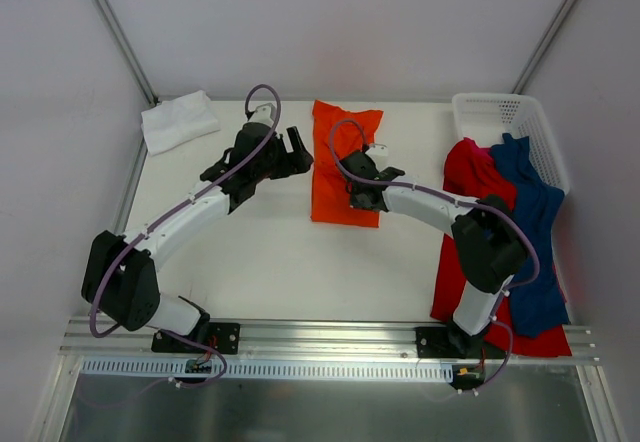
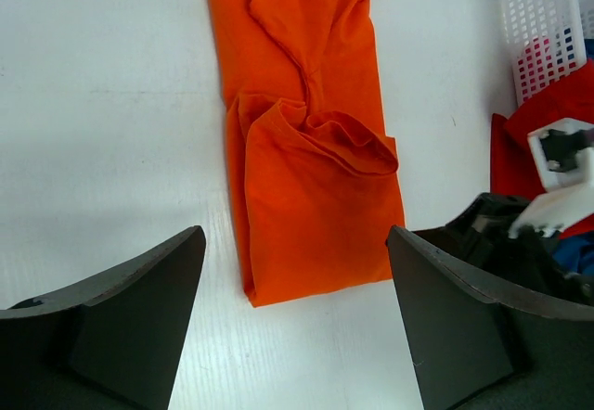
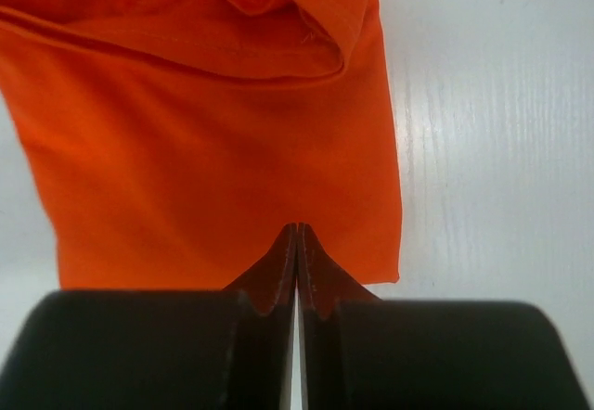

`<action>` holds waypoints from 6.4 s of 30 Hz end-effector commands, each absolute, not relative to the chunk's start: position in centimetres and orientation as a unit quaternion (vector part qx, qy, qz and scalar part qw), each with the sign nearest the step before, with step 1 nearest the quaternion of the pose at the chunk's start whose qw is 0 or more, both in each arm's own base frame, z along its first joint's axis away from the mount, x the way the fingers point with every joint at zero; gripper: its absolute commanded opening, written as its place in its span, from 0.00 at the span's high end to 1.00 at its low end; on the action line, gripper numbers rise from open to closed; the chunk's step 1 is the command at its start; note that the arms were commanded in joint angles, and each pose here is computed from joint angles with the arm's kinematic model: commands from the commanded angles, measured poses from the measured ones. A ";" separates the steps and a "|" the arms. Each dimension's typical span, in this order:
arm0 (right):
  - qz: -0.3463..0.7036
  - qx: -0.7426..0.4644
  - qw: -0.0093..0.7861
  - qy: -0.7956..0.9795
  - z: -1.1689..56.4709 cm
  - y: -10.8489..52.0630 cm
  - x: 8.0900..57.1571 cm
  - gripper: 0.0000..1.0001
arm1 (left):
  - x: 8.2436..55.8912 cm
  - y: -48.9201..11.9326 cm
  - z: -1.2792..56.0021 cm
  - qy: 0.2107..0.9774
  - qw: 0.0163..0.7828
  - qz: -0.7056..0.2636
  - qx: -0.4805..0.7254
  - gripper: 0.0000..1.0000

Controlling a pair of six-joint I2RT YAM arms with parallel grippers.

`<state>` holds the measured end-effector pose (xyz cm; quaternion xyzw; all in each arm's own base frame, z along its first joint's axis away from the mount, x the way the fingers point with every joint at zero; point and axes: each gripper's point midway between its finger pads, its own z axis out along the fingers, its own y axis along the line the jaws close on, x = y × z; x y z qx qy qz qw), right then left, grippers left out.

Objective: Fold and stack the t-shirts
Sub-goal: Fold the tshirt

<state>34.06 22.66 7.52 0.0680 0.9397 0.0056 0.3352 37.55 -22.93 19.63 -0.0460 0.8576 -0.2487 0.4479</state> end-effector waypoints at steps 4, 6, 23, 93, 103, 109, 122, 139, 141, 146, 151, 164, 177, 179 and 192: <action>0.012 0.084 0.341 0.936 7.6 23.5 35.5 1.00 | 36.1 -22.2 21.9 0.843 0.472 -0.254 -0.039 0.21; 0.006 0.087 0.337 0.937 7.1 23.2 35.8 0.99 | 35.8 -22.0 21.7 0.844 0.471 -0.253 -0.040 0.21; -0.005 0.109 0.315 0.943 4.8 20.9 40.5 0.99 | 35.3 -22.0 24.4 0.828 0.491 -0.269 -0.030 0.21; 0.267 0.168 0.190 0.930 1.1 19.7 31.1 0.12 | 31.2 -25.6 1.5 0.900 0.249 -0.327 -0.144 0.39; 0.279 0.165 0.175 0.929 0.0 20.7 31.3 0.42 | 31.7 -27.0 1.6 0.898 0.243 -0.338 -0.141 0.44; 0.277 0.166 0.174 0.930 -0.2 20.6 31.2 0.52 | 31.6 -27.2 1.4 0.899 0.238 -0.339 -0.142 0.49; 0.276 0.167 0.169 0.931 -0.4 20.8 30.9 0.99 | 31.0 -27.3 1.3 0.899 0.234 -0.340 -0.145 0.53; 0.274 0.149 0.165 0.935 0.6 22.4 28.7 0.99 | 29.7 -27.9 1.6 0.906 0.219 -0.334 -0.139 1.00; 0.271 0.140 0.167 0.938 1.3 22.6 27.7 0.99 | 29.0 -27.8 2.5 0.906 0.222 -0.337 -0.129 1.00; 0.231 0.126 0.176 0.949 3.0 21.7 24.5 0.99 | 25.8 -26.8 3.8 0.913 0.221 -0.327 -0.105 1.00; 0.228 0.115 0.220 0.941 7.0 21.6 22.6 0.99 | 22.8 -25.5 6.4 0.910 0.240 -0.325 -0.092 1.00; 0.181 0.091 0.276 0.940 12.2 21.2 23.5 0.99 | 23.9 -24.4 15.3 0.877 0.346 -0.327 -0.070 1.00; 0.130 0.068 0.313 0.939 15.0 22.2 31.6 1.00 | 34.1 -27.3 21.2 0.857 0.430 -0.280 -0.039 1.00; 0.129 0.074 0.315 0.937 15.4 22.0 33.0 0.99 | 35.5 -27.1 20.6 0.860 0.429 -0.271 -0.047 1.00; 0.116 0.116 0.286 0.944 12.4 20.3 40.6 1.00 | 43.5 -27.4 18.5 0.865 0.413 -0.276 -0.068 1.00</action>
